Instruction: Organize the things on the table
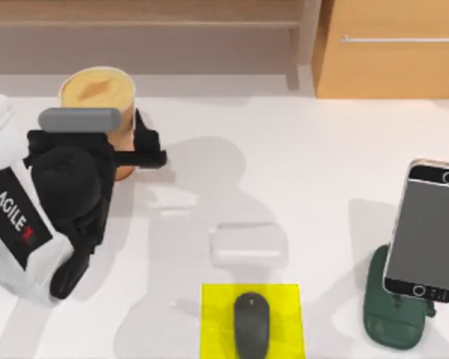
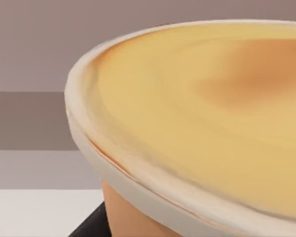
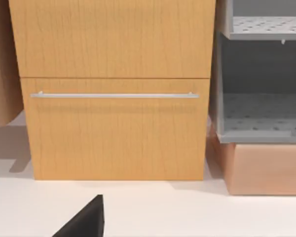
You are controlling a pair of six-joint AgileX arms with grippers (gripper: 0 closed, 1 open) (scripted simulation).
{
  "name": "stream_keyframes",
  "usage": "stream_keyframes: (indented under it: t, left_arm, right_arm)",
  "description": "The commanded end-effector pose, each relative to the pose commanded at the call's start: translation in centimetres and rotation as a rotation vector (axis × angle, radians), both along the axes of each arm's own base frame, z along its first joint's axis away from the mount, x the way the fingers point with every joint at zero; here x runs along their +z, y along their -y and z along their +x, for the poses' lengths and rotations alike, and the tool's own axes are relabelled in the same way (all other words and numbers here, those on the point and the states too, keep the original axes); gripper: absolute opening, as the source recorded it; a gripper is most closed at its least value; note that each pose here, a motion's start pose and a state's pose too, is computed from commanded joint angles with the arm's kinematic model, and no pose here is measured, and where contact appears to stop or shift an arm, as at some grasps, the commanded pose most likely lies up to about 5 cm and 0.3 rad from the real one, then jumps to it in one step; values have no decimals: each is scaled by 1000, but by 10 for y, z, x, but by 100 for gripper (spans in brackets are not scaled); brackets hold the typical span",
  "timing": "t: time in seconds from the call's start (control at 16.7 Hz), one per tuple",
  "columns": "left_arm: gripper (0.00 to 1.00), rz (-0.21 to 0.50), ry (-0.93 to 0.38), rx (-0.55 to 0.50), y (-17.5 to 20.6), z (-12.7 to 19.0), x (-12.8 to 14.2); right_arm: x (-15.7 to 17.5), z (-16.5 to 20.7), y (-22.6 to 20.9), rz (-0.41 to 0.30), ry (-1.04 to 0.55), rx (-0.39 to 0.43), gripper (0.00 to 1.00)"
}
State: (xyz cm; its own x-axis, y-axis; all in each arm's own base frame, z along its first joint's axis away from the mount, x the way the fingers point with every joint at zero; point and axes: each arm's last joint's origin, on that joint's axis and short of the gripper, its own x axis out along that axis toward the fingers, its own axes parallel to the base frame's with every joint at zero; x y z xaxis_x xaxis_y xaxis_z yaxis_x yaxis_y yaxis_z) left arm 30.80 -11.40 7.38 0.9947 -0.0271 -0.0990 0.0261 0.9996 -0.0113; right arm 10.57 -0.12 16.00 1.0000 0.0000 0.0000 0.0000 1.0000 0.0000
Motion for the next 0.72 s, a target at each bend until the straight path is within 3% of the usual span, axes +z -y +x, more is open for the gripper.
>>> stream_keyframes:
  t: [0.24,0.72]
  left_arm:
    - [2,0,0,0,0,0,0]
    - [0,0,0,0,0,0,0]
  right_arm:
    - [0,0,0,0,0,0,100]
    - [0,0,0,0,0,0,100]
